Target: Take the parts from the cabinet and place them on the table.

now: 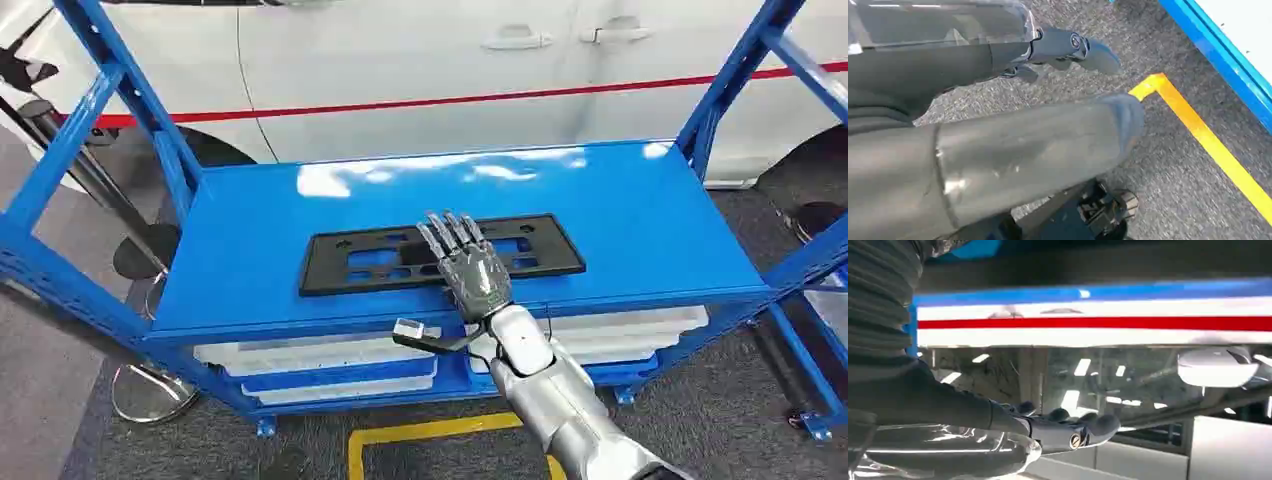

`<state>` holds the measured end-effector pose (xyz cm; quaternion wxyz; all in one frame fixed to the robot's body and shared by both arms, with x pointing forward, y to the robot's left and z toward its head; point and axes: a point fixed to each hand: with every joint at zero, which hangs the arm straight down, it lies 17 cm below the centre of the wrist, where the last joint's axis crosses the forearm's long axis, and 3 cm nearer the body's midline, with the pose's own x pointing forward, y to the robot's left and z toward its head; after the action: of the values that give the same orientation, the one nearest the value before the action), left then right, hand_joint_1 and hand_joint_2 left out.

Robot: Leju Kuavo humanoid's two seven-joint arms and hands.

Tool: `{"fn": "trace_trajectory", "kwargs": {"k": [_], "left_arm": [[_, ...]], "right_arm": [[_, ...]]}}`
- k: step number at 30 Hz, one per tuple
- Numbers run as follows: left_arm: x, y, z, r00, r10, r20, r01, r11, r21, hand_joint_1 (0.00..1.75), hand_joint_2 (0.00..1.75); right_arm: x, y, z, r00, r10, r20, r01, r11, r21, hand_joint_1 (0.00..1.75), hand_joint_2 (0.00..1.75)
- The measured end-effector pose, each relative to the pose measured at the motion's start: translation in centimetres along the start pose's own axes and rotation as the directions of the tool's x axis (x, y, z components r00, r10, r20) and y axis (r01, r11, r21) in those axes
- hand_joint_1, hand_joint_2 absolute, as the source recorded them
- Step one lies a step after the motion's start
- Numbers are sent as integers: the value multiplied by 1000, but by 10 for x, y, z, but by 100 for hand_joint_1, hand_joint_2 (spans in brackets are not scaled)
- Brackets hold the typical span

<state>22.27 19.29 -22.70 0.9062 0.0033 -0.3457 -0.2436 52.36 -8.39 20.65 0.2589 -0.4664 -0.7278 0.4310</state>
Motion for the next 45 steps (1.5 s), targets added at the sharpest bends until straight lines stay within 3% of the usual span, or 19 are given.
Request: {"fn": "trace_trajectory", "kwargs": {"k": [32, 33, 45], "left_arm": [[12, 10, -4, 999, 12, 35, -13, 999, 33, 0, 0], [12, 11, -4, 999, 11, 36, -12, 999, 35, 0, 0], [7, 19, -3, 999, 12, 33, -14, 999, 50, 0, 0]], "right_arm": [[19, 17, 4, 1000, -16, 25, 14, 999, 49, 0, 175], [19, 16, 4, 1000, -17, 27, 15, 999, 47, 175, 175], [22, 15, 3, 999, -50, 20, 49, 998, 43, 175, 175]]}}
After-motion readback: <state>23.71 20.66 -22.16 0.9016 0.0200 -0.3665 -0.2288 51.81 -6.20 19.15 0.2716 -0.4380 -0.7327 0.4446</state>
